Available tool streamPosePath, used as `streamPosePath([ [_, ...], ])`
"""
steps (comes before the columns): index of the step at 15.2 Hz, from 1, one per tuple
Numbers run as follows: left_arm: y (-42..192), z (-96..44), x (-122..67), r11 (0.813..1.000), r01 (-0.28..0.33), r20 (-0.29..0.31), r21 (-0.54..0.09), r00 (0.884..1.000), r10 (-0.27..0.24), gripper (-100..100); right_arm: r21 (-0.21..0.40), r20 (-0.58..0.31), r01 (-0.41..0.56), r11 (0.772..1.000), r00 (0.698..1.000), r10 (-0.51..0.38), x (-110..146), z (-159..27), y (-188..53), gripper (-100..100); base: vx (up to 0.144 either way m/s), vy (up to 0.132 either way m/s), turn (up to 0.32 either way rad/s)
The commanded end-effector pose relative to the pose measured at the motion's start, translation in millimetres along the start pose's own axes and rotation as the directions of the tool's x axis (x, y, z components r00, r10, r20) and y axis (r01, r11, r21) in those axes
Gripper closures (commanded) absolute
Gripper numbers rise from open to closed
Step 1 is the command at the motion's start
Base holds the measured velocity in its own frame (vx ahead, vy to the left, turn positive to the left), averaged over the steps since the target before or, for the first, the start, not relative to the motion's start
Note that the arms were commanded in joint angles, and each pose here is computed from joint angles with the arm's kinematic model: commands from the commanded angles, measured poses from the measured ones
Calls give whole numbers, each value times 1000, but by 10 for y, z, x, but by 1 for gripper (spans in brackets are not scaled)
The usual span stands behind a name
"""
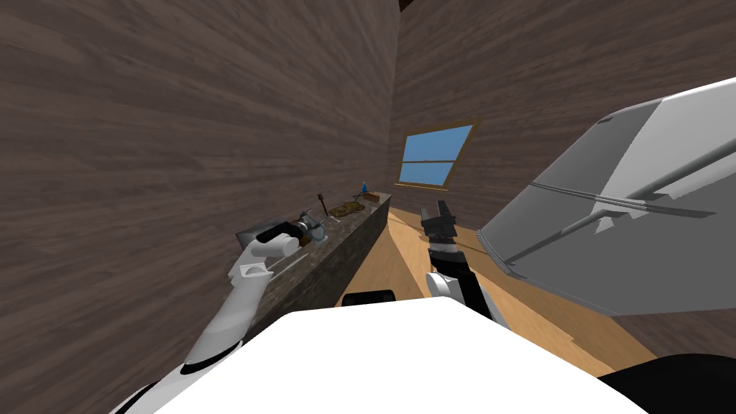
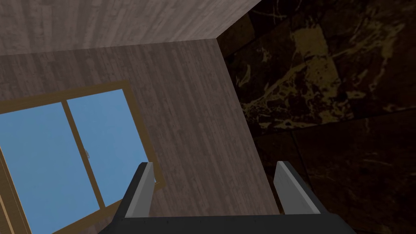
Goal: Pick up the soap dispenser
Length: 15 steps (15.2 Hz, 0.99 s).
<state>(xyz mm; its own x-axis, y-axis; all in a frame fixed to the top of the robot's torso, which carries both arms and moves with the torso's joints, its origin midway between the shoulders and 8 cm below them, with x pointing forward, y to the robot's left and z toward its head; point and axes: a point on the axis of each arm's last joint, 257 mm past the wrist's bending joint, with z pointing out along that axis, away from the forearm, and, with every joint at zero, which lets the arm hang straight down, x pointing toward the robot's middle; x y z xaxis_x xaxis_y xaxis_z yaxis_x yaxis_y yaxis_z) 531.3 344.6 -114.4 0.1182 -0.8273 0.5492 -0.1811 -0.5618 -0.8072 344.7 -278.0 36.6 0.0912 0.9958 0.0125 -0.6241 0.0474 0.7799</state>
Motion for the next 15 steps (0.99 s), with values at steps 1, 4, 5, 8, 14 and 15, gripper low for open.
streamPosePath([
  [1, 39, 4, -38, 1000, 6, 16, -20, 1000, -6, -100, 0, 0, 0, 1000, 1000, 0, 0, 0, 0, 0, -10, 14, 2],
  [4, 63, 46, -78, 997, 45, 44, -58, 998, -43, -100, 0, 0, 0, 1000, 1000, 0, 0, 0, 0, 0, -17, 23, -24],
  [5, 22, 89, -59, 994, 83, 50, -70, 996, -80, -100, 0, 0, 0, 1000, 1000, 0, 0, 0, 0, 0, -23, 25, -30],
  [8, 47, 120, -88, 987, 122, 78, -103, 990, -114, -100, 0, 0, 0, 1000, 1000, 0, 0, 0, 0, 0, -23, 31, -20],
  [14, 129, 155, -151, 965, 199, 145, -172, 974, -175, -100, 0, 0, 0, 1000, 1000, 0, 0, 0, 0, 0, -21, 30, -22],
  [15, 168, 143, -181, 962, 201, 159, -185, 972, -172, -100, 0, 0, 0, 1000, 1000, 0, 0, 0, 0, 0, -24, 36, -28],
])
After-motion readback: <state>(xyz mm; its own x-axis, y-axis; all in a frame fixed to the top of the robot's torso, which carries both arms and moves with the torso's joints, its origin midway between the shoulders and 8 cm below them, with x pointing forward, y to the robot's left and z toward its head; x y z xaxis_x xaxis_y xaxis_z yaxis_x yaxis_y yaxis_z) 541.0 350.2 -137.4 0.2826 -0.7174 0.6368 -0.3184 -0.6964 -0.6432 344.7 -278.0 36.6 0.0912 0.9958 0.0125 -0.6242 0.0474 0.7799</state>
